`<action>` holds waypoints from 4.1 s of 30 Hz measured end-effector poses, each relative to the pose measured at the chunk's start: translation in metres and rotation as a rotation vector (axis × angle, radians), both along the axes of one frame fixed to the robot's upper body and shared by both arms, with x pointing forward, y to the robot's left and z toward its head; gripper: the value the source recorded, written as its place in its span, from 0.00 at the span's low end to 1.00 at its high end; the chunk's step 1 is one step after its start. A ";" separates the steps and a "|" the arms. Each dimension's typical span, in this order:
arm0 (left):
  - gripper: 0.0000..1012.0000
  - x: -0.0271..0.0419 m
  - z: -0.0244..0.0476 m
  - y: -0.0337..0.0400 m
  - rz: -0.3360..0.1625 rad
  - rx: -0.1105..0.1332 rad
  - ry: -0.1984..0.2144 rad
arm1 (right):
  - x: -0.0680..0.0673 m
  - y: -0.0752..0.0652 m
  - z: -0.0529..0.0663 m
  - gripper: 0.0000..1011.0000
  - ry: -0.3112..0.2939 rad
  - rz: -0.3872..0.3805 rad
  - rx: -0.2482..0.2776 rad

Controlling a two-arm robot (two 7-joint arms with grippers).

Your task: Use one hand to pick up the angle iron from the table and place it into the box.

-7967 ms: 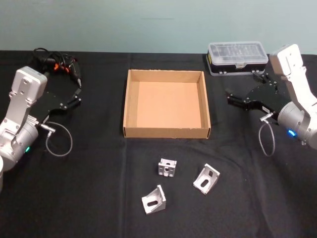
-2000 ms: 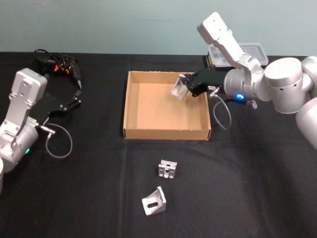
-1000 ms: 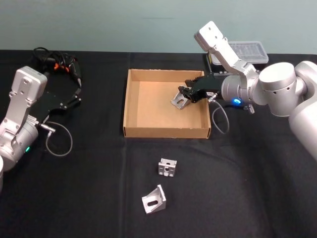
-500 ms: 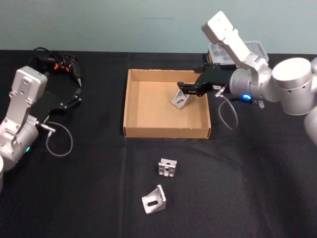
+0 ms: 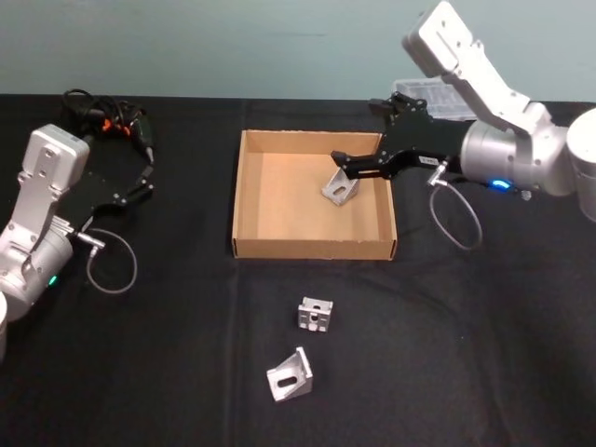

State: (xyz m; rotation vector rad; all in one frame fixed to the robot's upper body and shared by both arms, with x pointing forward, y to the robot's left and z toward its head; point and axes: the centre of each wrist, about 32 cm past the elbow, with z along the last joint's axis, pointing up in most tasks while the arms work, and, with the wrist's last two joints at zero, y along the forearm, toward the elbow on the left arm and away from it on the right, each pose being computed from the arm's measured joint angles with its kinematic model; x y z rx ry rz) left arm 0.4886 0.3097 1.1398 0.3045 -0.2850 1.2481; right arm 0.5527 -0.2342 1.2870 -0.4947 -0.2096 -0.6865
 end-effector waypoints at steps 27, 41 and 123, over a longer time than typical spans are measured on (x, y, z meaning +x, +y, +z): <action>0.99 0.0000 0.0000 0.0000 0.000 0.000 0.000 | -0.049 -0.016 -0.016 0.99 0.166 0.216 -0.056; 0.99 0.0000 0.0000 0.0000 0.000 0.000 0.000 | -0.061 -0.009 -0.029 0.99 0.222 0.282 -0.108; 0.99 0.0000 0.0000 0.0000 0.000 0.000 0.000 | -0.044 0.025 -0.079 0.85 0.295 0.342 -0.171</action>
